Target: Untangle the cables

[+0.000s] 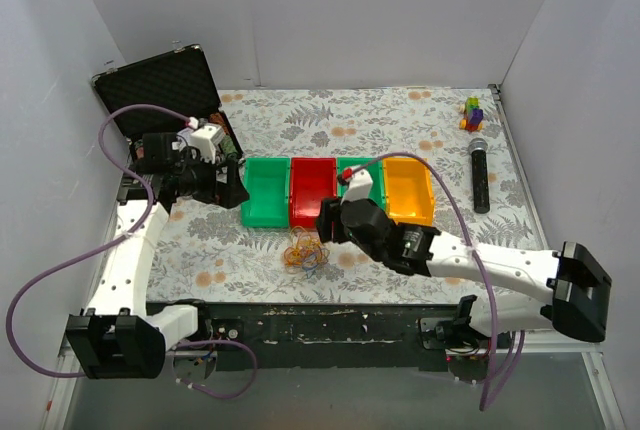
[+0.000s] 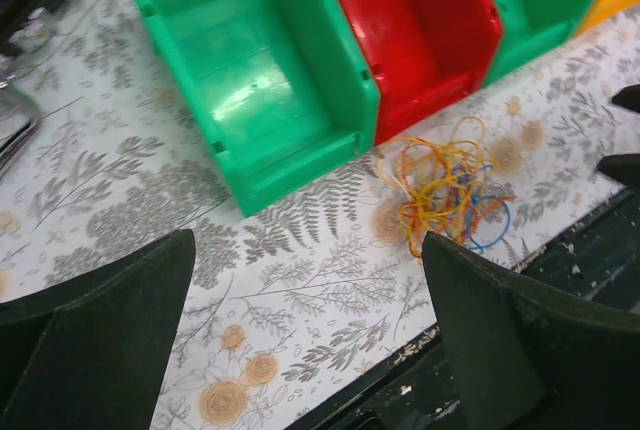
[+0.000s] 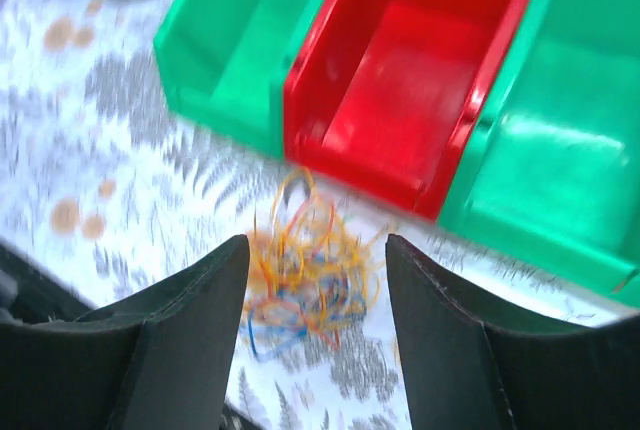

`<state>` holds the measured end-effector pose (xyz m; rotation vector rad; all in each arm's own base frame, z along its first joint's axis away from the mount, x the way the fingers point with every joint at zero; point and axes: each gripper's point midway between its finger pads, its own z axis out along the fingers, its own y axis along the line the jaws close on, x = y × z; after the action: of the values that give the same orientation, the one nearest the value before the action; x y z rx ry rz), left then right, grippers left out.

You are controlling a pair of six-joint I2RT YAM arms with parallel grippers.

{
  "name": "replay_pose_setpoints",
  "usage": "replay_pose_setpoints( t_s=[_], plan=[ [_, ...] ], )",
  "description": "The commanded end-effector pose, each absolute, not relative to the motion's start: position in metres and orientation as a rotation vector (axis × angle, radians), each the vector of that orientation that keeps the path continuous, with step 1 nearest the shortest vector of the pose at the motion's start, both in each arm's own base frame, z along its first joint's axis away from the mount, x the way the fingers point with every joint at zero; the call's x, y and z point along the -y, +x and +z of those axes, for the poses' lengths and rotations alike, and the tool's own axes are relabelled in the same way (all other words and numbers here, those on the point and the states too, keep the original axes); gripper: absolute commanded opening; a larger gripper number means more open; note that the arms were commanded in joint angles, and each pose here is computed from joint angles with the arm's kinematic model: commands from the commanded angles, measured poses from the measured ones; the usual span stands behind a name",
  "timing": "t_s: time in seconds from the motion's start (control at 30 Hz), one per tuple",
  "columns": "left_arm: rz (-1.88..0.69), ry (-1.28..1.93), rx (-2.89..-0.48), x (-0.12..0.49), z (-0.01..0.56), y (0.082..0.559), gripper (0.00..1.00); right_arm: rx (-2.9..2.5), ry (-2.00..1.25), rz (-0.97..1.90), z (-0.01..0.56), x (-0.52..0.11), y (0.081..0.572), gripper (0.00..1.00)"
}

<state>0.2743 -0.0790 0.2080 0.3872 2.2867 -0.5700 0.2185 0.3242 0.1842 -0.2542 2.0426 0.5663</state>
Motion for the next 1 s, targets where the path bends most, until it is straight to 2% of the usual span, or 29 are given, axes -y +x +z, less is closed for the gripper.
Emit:
replay_pose_setpoints(
  t_s=[0.0,0.27,0.63,0.97],
  plan=[
    [-0.685,0.57,-2.268,0.113,0.201,0.257,0.98,-2.026,-0.484,0.777,0.151,-0.336,0.174,0.63],
    [-0.805,0.729,-2.253,0.145,0.182,0.237,0.98,-2.06,-0.566,0.814,0.129,-0.349,0.164,0.6],
    [-0.756,1.054,-2.279,0.221,0.13,0.236,0.98,-2.092,-0.363,0.782,0.125,-0.292,0.15,0.61],
    [-0.713,1.155,-2.249,0.247,0.107,0.235,0.98,-2.065,-0.309,0.777,0.139,-0.274,0.15,0.6]
  ],
)
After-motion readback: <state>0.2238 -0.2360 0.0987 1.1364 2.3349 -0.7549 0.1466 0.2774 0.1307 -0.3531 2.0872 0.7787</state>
